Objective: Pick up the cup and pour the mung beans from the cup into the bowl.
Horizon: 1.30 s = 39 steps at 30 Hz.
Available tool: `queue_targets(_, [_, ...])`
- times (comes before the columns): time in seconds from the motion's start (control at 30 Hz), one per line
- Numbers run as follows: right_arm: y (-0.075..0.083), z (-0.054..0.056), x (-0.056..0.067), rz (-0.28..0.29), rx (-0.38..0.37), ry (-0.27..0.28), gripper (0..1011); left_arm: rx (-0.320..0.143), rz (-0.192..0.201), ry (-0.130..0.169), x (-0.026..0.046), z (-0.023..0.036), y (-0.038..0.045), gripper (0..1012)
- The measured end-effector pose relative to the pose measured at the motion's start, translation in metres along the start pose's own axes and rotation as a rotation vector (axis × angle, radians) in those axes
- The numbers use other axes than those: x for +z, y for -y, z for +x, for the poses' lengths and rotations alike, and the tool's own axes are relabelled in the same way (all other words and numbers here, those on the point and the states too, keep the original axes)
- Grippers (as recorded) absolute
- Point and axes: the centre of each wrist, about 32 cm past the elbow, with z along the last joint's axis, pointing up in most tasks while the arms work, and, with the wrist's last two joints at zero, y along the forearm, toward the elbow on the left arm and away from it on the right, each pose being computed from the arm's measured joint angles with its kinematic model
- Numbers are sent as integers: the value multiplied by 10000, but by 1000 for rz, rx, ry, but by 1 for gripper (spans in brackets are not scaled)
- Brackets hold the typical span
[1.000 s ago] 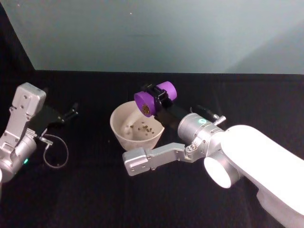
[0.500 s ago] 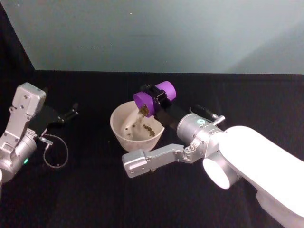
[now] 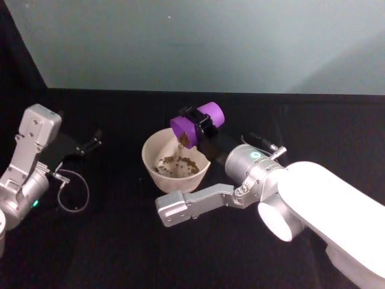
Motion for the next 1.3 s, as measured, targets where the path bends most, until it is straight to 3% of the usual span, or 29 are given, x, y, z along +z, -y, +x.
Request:
queue_targets(0.6, [12,1,34,-9,-13,49,723,0,0,0,0,0,0,1000])
queue_targets(0.93, [18,-12,70,-27,-29,124,724,0,0,0,0,0,0,1000])
queue_targets(1.3, [20,-21,141,-48,-51,248,724,0,0,0,0,0,0,1000])
